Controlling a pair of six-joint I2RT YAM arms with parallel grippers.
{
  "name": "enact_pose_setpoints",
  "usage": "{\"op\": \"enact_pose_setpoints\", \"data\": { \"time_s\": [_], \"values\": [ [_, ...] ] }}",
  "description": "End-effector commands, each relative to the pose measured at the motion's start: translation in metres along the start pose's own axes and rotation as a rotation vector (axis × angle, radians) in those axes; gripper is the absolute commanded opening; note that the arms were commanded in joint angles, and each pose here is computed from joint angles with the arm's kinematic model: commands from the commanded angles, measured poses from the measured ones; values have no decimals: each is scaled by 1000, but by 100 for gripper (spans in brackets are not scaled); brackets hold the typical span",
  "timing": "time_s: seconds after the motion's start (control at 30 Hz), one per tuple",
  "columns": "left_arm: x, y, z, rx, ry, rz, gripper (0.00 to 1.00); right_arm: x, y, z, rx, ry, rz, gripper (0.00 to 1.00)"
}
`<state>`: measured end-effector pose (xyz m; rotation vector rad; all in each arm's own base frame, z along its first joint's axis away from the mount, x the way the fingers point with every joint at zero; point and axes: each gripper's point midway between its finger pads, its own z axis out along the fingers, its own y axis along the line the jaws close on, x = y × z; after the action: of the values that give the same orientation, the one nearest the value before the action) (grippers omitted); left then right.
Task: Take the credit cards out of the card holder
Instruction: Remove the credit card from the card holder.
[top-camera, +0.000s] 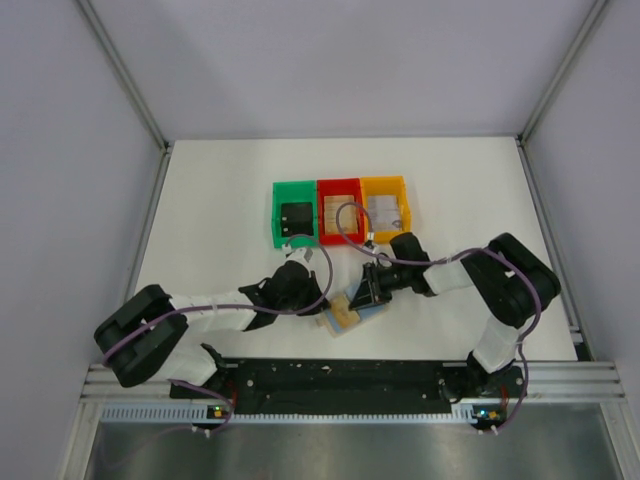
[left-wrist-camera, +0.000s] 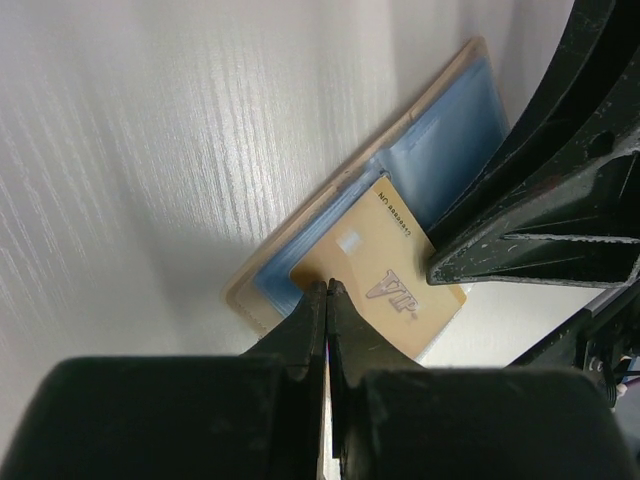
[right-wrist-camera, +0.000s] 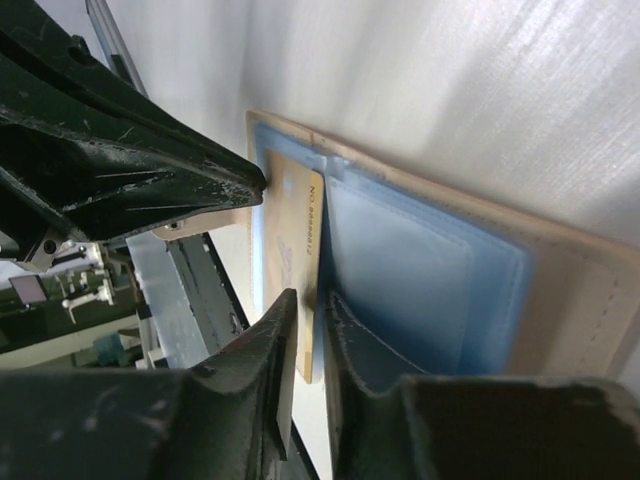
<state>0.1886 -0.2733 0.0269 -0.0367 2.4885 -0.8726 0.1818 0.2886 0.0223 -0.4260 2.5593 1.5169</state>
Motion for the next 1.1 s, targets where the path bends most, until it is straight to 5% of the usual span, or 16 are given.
{"op": "enact_pose_setpoints", "data": {
  "time_s": [0.0,0.1,0.8,0.93,1.07],
  "values": [
    [11,11,0,-19,27,-2,0,-10,9,6,-27,-10,-56,11],
    [10,13,-2,-24,21,0,0,-12,10,3,-28,-22,-62,0],
    [7,21,-8,-39,7,9,0,-20,0,-21,-26,-88,-60,0],
    [7,18,-7,-32,13,19,0,-21,6,-21,-56,-90,-52,22],
    [9,16,-5,-24,26,17,0,-21,6,-19,-61,-87,-52,28]
  ]
}}
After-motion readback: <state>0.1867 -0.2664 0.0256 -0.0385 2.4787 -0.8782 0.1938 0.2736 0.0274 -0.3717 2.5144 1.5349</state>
